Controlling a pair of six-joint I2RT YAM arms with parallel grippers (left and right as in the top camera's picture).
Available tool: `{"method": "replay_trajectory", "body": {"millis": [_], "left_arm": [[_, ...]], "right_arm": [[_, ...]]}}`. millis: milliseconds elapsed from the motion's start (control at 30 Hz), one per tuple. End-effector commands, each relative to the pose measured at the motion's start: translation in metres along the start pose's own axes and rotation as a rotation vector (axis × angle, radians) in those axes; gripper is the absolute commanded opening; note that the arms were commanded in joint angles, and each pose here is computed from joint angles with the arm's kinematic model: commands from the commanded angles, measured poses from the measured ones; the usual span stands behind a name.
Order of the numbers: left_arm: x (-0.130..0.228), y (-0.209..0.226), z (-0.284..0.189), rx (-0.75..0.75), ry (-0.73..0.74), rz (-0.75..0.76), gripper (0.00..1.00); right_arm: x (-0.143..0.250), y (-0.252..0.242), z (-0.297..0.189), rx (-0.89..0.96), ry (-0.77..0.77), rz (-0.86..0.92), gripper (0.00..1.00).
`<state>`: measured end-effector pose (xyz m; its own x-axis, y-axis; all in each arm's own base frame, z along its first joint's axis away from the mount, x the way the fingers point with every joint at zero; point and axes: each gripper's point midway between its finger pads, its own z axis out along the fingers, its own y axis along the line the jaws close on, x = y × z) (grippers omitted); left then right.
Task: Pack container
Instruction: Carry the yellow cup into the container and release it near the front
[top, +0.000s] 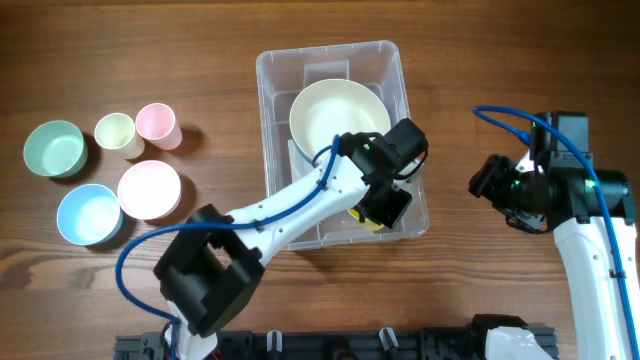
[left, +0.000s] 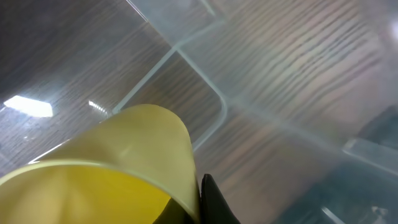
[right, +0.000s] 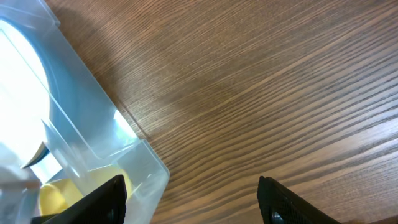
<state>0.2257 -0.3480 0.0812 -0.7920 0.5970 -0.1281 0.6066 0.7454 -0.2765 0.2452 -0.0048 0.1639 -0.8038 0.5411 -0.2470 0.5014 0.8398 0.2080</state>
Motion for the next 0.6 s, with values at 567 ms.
{"method": "replay_trajectory", "body": {"millis": [567], "left_arm": [[-0.086,0.047,-0.172,-0.274,-0.549,-0.041,0.44]], "right_arm": [[0.003,0.0,0.003,-0.005,0.022,-0.025,0.69]]}}
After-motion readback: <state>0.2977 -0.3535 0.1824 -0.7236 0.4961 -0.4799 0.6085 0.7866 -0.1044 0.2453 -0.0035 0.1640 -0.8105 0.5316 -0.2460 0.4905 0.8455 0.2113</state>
